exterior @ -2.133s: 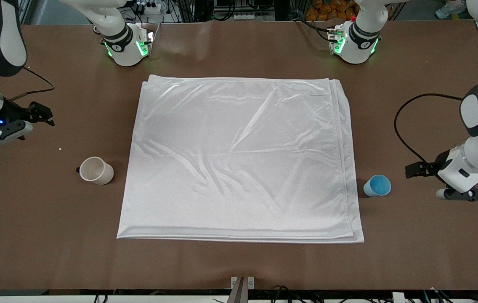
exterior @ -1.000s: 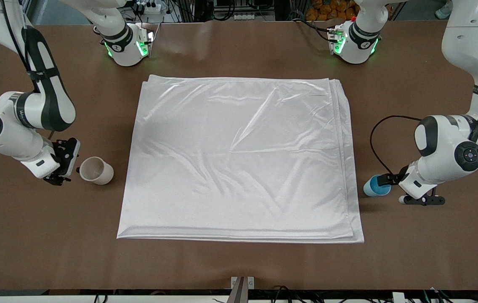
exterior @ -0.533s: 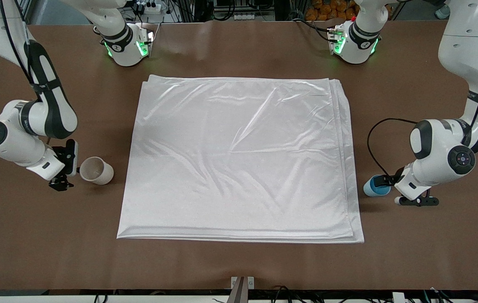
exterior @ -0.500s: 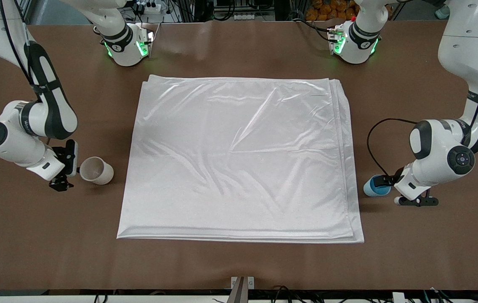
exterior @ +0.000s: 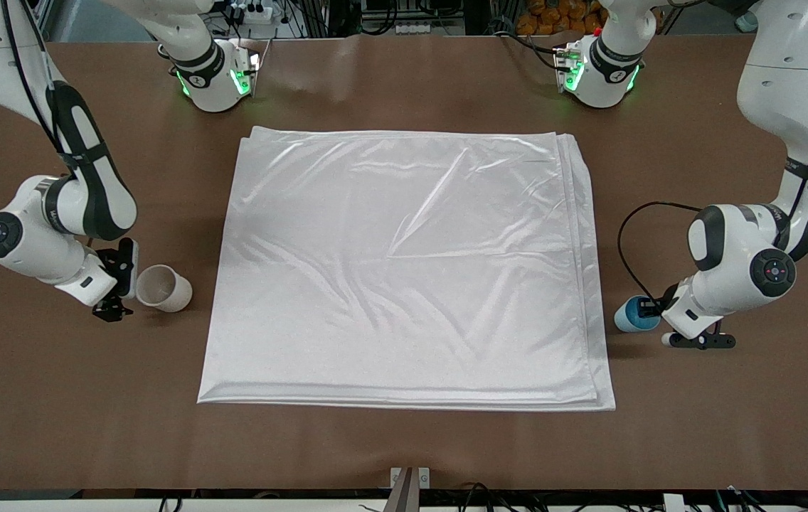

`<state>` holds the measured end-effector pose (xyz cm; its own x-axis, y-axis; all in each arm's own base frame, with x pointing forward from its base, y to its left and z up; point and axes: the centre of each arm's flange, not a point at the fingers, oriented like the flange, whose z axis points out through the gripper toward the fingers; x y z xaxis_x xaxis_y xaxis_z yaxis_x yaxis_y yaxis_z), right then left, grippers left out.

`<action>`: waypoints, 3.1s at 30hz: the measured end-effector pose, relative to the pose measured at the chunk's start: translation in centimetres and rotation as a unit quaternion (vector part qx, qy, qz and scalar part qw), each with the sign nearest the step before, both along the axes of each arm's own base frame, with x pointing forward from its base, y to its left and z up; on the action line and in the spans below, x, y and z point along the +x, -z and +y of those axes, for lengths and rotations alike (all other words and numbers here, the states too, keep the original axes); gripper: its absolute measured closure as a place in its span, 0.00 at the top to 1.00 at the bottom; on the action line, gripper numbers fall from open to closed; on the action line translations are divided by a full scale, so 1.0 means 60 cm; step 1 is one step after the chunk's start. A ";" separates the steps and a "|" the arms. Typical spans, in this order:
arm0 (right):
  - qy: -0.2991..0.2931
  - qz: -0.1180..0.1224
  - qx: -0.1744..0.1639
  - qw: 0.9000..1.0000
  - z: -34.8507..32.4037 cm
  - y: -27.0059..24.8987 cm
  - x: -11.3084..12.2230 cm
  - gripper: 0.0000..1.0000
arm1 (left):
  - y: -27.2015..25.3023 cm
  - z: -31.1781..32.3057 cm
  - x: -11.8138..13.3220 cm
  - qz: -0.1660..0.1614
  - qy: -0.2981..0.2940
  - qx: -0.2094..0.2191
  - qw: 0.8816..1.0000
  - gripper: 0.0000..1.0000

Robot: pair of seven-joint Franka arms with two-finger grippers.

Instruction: Place blue cup into white mug on cloth

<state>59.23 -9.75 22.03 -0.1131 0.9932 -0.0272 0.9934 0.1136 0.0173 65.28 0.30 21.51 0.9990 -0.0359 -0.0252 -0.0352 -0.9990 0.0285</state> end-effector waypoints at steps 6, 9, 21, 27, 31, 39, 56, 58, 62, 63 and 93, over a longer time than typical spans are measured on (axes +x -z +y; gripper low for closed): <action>0.003 -0.003 0.000 1.000 -0.001 0.025 -0.017 1.00 | -0.002 -0.003 0.001 -0.002 0.001 -0.001 1.000 0.05; 0.003 -0.002 0.000 1.000 -0.002 0.029 -0.019 1.00 | -0.006 -0.008 0.002 -0.004 0.003 -0.001 1.000 0.05; 0.015 -0.009 0.004 1.000 -0.011 0.036 -0.019 0.63 | -0.007 -0.024 0.003 -0.005 0.011 -0.001 1.000 0.04; 0.018 -0.015 0.004 1.000 -0.015 0.034 -0.018 0.35 | -0.010 -0.032 0.005 -0.008 0.014 -0.001 1.000 0.04; 0.021 -0.016 0.006 1.000 -0.015 0.032 -0.017 0.19 | -0.016 -0.031 0.009 -0.012 0.014 -0.001 1.000 0.04; 0.034 -0.024 0.024 0.999 0.000 -0.020 -0.004 0.19 | -0.047 -0.031 0.016 -0.027 0.014 0.000 1.000 0.04; 0.049 -0.018 0.083 0.995 0.290 -0.116 -0.005 0.19 | -0.163 -0.051 0.023 -0.049 0.024 0.002 0.998 0.04; 0.055 -0.014 0.080 0.995 0.333 -0.117 -0.013 0.19 | -0.183 -0.061 0.024 -0.049 0.028 0.001 0.998 0.04; 0.076 -0.018 0.054 0.995 0.418 -0.121 -0.034 0.19 | -0.225 -0.083 0.028 -0.049 0.038 -0.002 0.998 0.04; 0.082 -0.020 0.047 0.995 0.440 -0.122 -0.041 0.19 | -0.234 -0.087 0.029 -0.049 0.040 -0.003 0.998 0.04; 0.103 -0.059 0.032 0.992 0.789 -0.035 -0.135 0.19 | -0.326 -0.387 -0.049 -0.029 0.062 -0.030 0.997 0.04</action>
<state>51.11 37.62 24.15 0.0922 0.9951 0.0354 0.9860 -0.0962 0.1363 62.33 -22.92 41.09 0.9865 -0.1592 0.0378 -0.1618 -0.9834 0.0815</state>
